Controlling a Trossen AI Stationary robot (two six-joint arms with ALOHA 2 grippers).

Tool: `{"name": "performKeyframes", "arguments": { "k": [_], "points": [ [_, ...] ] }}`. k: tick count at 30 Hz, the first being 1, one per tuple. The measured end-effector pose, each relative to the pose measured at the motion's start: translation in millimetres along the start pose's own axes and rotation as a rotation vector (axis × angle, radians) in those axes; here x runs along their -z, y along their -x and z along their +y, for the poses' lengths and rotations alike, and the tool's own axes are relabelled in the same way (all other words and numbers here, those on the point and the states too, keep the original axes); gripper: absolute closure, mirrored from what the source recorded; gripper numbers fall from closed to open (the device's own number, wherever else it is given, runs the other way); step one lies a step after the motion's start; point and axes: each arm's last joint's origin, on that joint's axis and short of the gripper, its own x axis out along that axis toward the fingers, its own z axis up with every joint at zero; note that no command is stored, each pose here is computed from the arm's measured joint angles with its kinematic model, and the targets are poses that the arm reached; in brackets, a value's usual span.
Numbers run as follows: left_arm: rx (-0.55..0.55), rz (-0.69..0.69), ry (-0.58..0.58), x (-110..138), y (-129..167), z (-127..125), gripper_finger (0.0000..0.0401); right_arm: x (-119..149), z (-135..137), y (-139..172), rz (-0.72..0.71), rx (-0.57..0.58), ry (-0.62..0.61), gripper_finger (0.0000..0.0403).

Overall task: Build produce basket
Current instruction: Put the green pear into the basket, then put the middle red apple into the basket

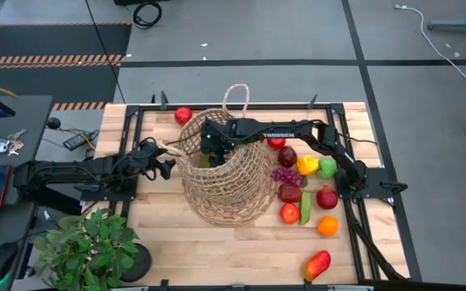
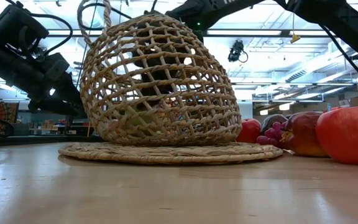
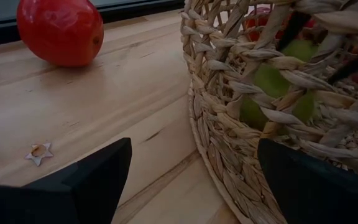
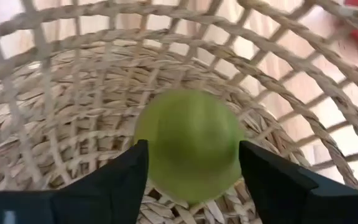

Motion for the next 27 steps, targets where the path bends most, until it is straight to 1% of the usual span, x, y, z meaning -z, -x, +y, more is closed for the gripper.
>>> {"name": "performKeyframes", "arguments": {
  "k": [7, 10, 12, 17, 21, 27],
  "points": [
    [0.000, 0.000, 0.000, 0, 0, 0, 0.0044, -1, 11, 1, 0.008, -0.009, 0.053, 0.0079],
    [0.000, 0.000, 0.000, 0, 0, 0, 0.0044, -3, 11, 6, 0.004, 0.029, 0.077, 0.0063],
    [0.000, 0.000, 0.000, 0, 0, 0, 0.0044, -5, 11, 16, -0.009, 0.063, 0.089, 0.0057],
    [0.000, 0.000, 0.000, 0, 0, 0, 0.0044, -16, 11, 52, -0.091, 0.095, 0.094, 0.0053],
    [0.000, 0.000, 0.001, 0, 0, 0, 0.0044, -26, 10, 95, -0.205, 0.155, 0.092, 0.0054],
    [0.000, 0.000, 0.000, 0, 0, 0, 0.0044, -33, 11, 158, -0.364, 0.183, 0.084, 0.0055]
  ]
}}
